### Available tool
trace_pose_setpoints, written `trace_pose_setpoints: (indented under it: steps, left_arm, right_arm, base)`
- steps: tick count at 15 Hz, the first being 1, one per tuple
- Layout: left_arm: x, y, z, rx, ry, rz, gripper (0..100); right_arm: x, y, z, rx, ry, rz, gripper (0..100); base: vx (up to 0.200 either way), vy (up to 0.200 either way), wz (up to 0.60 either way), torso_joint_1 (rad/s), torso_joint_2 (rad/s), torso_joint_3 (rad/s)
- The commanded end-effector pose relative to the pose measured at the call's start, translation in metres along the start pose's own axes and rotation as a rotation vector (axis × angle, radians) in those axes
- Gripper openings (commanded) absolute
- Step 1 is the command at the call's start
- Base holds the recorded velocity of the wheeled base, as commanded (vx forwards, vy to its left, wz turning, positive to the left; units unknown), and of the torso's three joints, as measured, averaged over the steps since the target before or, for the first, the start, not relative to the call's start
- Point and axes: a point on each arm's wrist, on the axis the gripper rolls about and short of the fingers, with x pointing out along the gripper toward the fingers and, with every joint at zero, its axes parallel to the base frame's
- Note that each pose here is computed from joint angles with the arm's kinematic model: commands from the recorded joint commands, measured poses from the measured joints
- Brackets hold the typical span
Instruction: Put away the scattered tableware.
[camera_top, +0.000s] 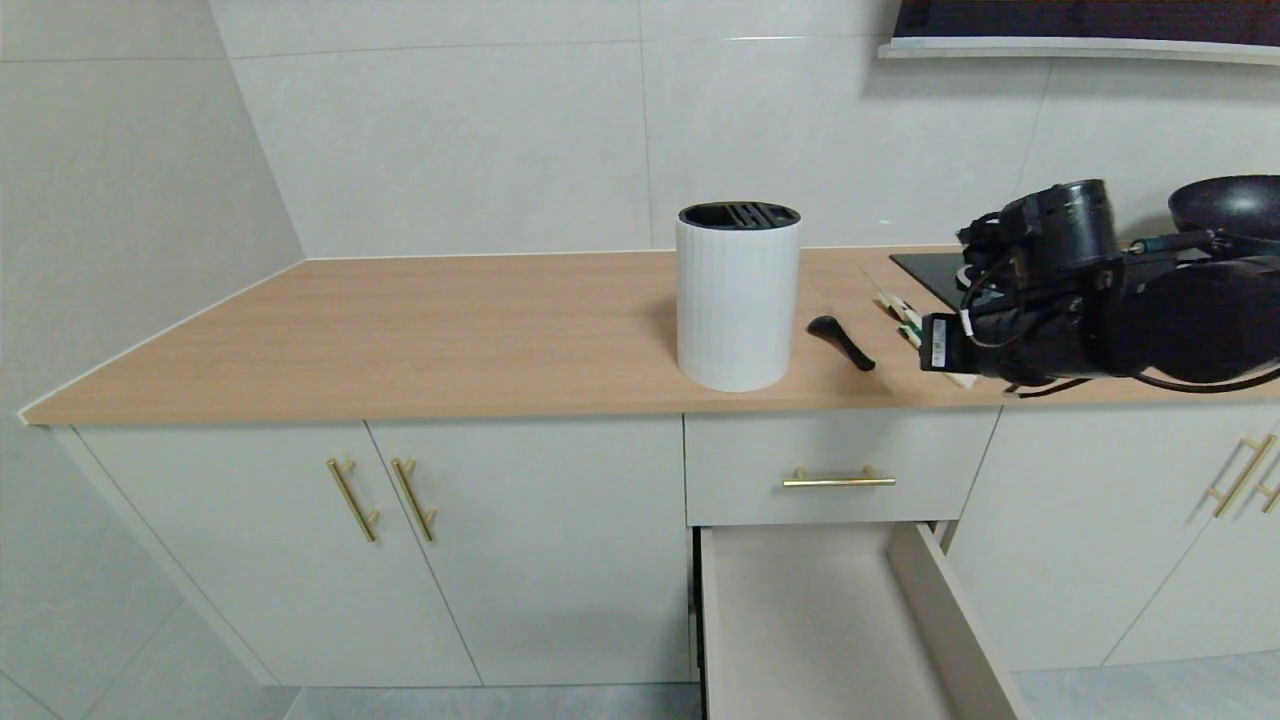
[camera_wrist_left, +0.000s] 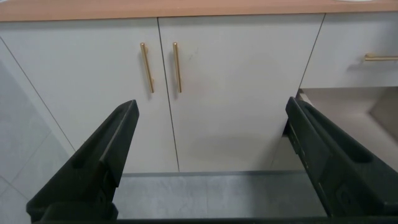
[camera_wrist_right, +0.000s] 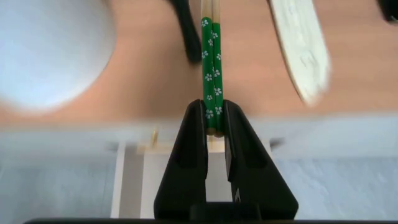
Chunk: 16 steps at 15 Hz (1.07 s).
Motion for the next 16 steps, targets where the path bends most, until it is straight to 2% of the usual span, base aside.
trace_pose_setpoints:
  steps: [1, 2, 3, 4, 6, 12, 16]
  left_arm:
    - [0.0, 0.0, 0.0, 0.0, 0.002, 0.0, 100]
    - [0.0, 0.0, 0.0, 0.0, 0.001, 0.0, 100]
    - [0.0, 0.0, 0.0, 0.0, 0.002, 0.0, 100]
    - [0.0, 0.0, 0.0, 0.0, 0.002, 0.0, 100]
    - [0.0, 0.0, 0.0, -0.002, 0.002, 0.0, 100]
    - [0.0, 0.0, 0.0, 0.0, 0.001, 0.0, 100]
    - [0.0, 0.0, 0.0, 0.0, 0.002, 0.0, 100]
  right_arm:
    - [-0.102, -0.018, 0.002, 0.0, 0.014, 0.109, 0]
    - [-0.114, -0.02, 0.0, -0.002, 0.03, 0.13, 0]
    - [-0.138, -0.025, -0.008, -0.008, 0.108, 0.191, 0]
    - [-0.145, -0.027, -0.011, -0.011, 0.143, 0.214, 0]
    - [-0.16, -0.03, -0.023, -0.013, 0.268, 0.307, 0]
    - [-0.142, -0.026, -0.043, -0.101, 0.392, 0.369, 0]
    - [-0.133, -0.015, -0.056, -0.151, 0.455, 0.398, 0]
  base:
    - [0.0, 0.0, 0.0, 0.0, 0.0, 0.0]
    - [0.0, 0.0, 0.0, 0.0, 0.0, 0.0]
    - [0.0, 0.0, 0.0, 0.0, 0.0, 0.0]
    - [0.0, 0.0, 0.0, 0.0, 0.0, 0.0]
    - [0.0, 0.0, 0.0, 0.0, 0.0, 0.0]
    - [0.0, 0.0, 0.0, 0.0, 0.0, 0.0]
    - [0.0, 0.0, 0.0, 0.0, 0.0, 0.0]
